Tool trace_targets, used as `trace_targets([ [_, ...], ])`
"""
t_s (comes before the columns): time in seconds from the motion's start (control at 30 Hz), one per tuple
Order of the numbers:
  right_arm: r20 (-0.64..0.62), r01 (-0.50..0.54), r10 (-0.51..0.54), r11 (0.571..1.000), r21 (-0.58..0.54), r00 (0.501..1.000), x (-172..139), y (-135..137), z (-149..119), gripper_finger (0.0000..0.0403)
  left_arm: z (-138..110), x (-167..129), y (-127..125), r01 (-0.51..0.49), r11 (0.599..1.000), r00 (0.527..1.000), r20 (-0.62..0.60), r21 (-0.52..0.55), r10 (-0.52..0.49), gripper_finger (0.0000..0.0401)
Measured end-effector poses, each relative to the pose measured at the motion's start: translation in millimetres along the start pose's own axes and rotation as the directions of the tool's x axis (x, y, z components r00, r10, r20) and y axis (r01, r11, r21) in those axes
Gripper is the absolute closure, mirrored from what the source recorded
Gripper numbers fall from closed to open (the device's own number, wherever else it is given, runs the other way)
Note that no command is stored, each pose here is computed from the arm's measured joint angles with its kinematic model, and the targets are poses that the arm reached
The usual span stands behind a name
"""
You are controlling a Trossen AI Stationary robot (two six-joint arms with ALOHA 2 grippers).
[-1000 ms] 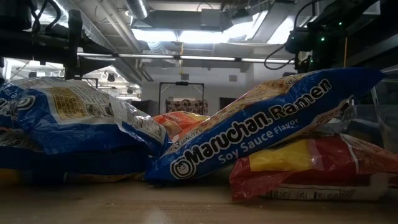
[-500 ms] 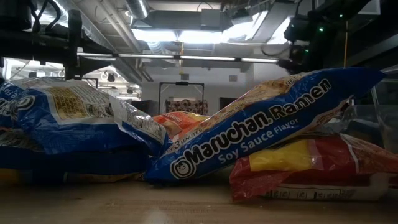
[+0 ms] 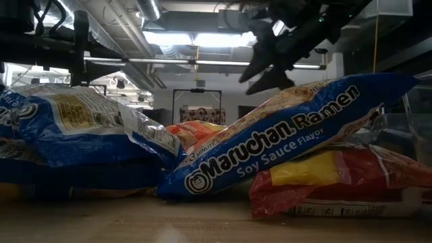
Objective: Sort Maruchan noodles
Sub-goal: Put the orange noodle pack into the bottom transparent bin
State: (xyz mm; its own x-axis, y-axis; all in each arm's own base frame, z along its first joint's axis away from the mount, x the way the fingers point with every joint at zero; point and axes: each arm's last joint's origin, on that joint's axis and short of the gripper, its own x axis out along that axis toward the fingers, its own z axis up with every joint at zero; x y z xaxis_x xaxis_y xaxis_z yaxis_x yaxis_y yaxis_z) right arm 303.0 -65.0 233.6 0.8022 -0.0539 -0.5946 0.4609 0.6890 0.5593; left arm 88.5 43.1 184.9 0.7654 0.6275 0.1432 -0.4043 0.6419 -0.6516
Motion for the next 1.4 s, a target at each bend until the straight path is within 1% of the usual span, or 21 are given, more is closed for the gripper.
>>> trace_targets([
  [0.07, -0.045, -0.019, 0.018, 1.0, -0.022, 0.999, 15, 12, -16, 0.0259, 0, 0, 0, 0.003, 1.0, 1.0, -0.002, -0.001, -0.003, 0.0254],
  [0.13, -0.089, -0.026, 0.025, 1.0, -0.017, 0.996, 26, 21, -32, 0.0249, 0, 0, 0, 0.014, 1.0, 1.0, -0.011, -0.001, -0.014, 0.0254],
  [0.2, -0.128, -0.032, 0.031, 0.999, -0.004, 0.991, 36, 28, -46, 0.0225, -1, 0, -1, 0.031, 1.0, 0.999, -0.025, -0.002, -0.032, 0.0254],
  [0.3, -0.171, -0.021, 0.027, 0.999, 0.039, 0.985, 46, 34, -62, 0.017, -1, 0, -2, 0.054, 0.999, 0.998, -0.043, -0.003, -0.054, 0.0254],
  [0.4, -0.173, -0.037, 0.052, 0.996, 0.086, 0.984, 57, 40, -72, 0.0111, -2, 0, -2, 0.064, 0.998, 0.997, -0.052, -0.002, -0.064, 0.0254],
  [0.47, -0.166, -0.038, 0.059, 0.991, 0.127, 0.984, 65, 40, -77, 0.0081, -2, 0, -2, 0.064, 0.998, 0.997, -0.052, -0.002, -0.064, 0.0254],
  [0.57, -0.181, -0.003, 0.036, 0.983, 0.182, 0.983, 76, 35, -84, 0.0052, -2, 0, -2, 0.064, 0.998, 0.997, -0.052, -0.002, -0.064, 0.0254],
  [0.67, -0.192, -0.006, 0.051, 0.974, 0.228, 0.98, 86, 33, -88, 0.0038, -2, 0, -2, 0.075, 0.997, 0.995, -0.061, -0.003, -0.075, 0.0254],
  [0.73, -0.211, -0.004, 0.055, 0.972, 0.237, 0.976, 94, 34, -89, 0.0034, -2, 0, -3, 0.09, 0.996, 0.993, -0.074, -0.004, -0.09, 0.0254],
  [0.97, -0.253, -0.057, 0.113, 0.974, 0.217, 0.961, 126, 48, -83, 0.0033, -3, 0, -4, 0.129, 0.992, 0.986, -0.105, -0.007, -0.129, 0.0254],
  [1.2, -0.358, -0.047, 0.13, 0.972, 0.23, 0.925, 146, 46, -89, 0.0036, -3, 0, -4, 0.134, 0.991, 0.985, -0.11, -0.007, -0.133, 0.0254],
  [1.3, -0.369, -0.039, 0.124, 0.973, 0.229, 0.921, 147, 45, -91, 0.0065, -3, 0, -4, 0.137, 0.991, 0.984, -0.112, -0.007, -0.137, 0.0254],
  [1.4, -0.372, -0.023, 0.108, 0.973, 0.228, 0.922, 147, 43, -92, 0.0129, -4, 0, -4, 0.141, 0.99, 0.983, -0.115, -0.008, -0.141, 0.0254],
])
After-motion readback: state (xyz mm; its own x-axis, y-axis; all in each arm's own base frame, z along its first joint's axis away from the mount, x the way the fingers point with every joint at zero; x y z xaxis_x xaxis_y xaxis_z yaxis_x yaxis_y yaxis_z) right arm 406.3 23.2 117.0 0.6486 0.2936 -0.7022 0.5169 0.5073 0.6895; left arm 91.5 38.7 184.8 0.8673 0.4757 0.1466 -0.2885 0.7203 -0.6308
